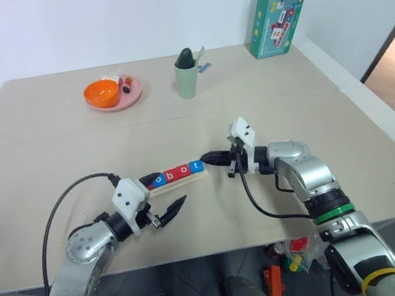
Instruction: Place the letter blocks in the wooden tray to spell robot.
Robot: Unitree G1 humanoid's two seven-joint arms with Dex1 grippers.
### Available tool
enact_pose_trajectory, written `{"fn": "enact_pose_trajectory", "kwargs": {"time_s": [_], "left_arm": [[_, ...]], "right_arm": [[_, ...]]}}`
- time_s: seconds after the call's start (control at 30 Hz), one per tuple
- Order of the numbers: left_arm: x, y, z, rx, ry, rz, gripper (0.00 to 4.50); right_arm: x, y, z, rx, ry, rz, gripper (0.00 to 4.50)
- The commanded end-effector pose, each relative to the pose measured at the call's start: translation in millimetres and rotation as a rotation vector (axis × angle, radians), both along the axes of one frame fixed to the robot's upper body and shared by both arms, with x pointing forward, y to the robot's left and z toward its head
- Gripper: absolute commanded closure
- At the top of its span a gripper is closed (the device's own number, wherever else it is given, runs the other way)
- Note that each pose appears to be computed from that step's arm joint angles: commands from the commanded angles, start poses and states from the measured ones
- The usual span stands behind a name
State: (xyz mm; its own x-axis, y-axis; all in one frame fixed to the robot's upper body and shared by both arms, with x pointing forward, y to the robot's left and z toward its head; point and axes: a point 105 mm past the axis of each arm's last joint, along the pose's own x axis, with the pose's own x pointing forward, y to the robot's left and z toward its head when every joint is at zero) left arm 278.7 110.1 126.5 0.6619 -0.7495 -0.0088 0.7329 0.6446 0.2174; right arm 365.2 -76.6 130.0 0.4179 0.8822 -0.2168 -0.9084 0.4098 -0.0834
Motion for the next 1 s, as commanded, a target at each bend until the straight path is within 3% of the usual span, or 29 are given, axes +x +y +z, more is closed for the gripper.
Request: {"fn": "enact_pose_trajectory", "kwargs": {"time_s": [0.03, 1.0], "left_arm": [[-1, 0, 7, 0.002, -0.031, -0.009, 0.00], [-3, 1, 3, 0.022, -0.029, 0.005, 0.00]], "right_arm": [[-1, 3, 11, -0.002, -0.051, 0.005, 4.46], [14, 12, 0, -0.054, -0.059, 0.017, 4.46]]}}
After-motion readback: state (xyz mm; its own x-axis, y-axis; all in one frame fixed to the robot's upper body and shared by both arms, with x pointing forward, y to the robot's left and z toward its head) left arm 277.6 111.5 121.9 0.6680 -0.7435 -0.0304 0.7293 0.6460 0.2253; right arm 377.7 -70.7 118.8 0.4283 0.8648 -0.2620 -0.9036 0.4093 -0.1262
